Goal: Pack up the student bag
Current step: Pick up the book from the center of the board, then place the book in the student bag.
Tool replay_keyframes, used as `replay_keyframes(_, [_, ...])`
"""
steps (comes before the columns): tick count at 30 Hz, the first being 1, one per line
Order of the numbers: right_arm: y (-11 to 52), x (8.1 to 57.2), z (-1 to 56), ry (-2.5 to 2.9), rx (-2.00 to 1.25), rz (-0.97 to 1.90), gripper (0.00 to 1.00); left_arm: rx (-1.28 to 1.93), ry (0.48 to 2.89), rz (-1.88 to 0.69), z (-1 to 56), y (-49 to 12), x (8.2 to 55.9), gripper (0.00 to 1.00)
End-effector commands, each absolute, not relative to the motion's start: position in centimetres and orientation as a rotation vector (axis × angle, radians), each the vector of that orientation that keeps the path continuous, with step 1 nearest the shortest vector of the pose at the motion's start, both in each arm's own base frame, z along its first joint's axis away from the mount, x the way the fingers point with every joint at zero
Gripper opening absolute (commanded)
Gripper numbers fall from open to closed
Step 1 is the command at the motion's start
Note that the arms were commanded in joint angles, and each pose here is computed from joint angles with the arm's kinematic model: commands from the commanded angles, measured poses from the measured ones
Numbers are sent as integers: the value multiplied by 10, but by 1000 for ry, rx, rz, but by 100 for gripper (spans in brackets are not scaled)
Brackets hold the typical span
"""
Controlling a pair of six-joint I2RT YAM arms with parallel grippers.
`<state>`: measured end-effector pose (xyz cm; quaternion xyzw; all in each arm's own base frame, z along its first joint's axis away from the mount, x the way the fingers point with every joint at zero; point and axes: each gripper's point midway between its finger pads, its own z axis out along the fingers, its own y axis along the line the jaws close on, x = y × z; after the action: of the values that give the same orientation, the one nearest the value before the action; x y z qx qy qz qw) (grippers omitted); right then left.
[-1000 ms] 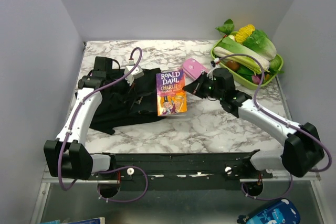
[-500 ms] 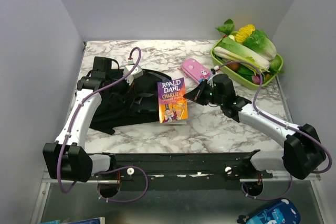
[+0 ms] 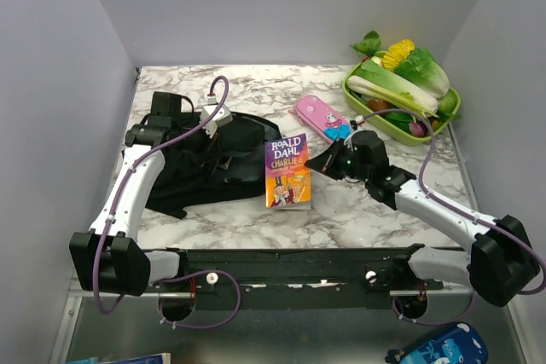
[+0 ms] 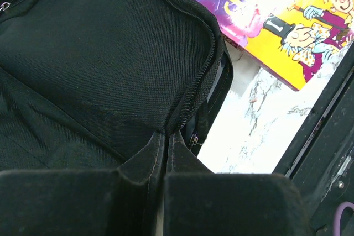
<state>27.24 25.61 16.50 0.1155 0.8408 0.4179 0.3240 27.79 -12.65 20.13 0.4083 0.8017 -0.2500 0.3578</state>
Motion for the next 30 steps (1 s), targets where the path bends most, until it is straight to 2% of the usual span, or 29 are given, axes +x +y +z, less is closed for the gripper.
replay_keyframes(1, [271, 272, 168, 2197, 284, 1186, 1, 1065, 2005, -677, 215, -136, 271, 5])
replay_keyframes(10, [320, 286, 169, 2229, 209, 1316, 1, 1097, 2000, -701, 212, -138, 266, 5])
replay_keyframes(22, [374, 332, 215, 2106, 165, 1469, 1, 1195, 2027, -784, 188, -140, 237, 6])
replay_keyframes(30, [430, 372, 186, 2162, 183, 1424, 1, 1231, 1997, -869, 189, -150, 216, 7])
